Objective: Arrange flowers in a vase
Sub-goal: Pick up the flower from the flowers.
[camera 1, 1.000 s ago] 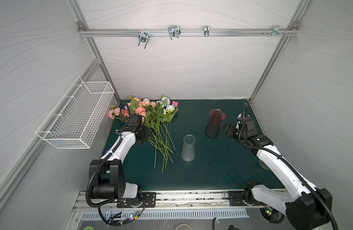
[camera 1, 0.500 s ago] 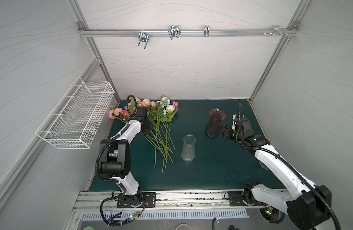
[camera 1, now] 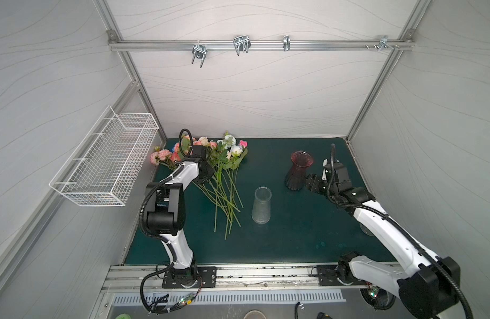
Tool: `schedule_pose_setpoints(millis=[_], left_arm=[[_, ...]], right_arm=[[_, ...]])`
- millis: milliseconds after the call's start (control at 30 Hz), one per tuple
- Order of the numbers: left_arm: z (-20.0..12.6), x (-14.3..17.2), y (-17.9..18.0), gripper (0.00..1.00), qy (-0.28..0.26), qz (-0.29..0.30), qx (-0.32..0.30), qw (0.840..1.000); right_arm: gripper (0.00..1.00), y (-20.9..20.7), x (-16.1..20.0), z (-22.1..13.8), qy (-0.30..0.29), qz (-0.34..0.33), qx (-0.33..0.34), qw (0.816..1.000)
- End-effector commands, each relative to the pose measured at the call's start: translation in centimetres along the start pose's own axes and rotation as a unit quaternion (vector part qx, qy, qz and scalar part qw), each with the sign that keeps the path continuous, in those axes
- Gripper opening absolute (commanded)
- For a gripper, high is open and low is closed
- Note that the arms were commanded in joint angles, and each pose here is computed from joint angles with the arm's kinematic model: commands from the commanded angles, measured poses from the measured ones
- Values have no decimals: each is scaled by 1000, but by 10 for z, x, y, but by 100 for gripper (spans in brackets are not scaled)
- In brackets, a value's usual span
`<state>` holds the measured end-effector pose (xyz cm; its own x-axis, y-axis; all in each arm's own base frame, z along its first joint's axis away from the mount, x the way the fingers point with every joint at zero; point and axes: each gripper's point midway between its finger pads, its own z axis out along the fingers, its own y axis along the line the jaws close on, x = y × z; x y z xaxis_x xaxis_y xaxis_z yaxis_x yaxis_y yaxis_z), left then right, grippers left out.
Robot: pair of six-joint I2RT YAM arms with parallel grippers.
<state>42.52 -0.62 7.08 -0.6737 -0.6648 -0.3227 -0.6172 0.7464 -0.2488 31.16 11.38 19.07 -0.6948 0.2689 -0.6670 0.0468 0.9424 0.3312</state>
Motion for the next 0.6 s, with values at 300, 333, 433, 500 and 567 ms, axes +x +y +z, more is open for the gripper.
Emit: schedule_pose_setpoints(millis=[300, 333, 433, 500, 567], left_arm=[[3, -5, 1, 10, -14, 27, -23, 999], [2, -5, 1, 5, -16, 29, -25, 999], [-7, -10, 1, 0, -29, 31, -24, 999], [-19, -15, -1, 0, -45, 31, -16, 998], [-38, -22, -6, 0, -72, 29, 2, 997]], right_arm=[[80, -1, -2, -5, -1, -7, 8, 1000], [80, -1, -2, -6, -2, -7, 7, 1000], [80, -1, -2, -7, -3, -7, 9, 1000], [80, -1, -2, -7, -3, -7, 8, 1000], [80, -1, -2, -7, -4, -5, 8, 1000]])
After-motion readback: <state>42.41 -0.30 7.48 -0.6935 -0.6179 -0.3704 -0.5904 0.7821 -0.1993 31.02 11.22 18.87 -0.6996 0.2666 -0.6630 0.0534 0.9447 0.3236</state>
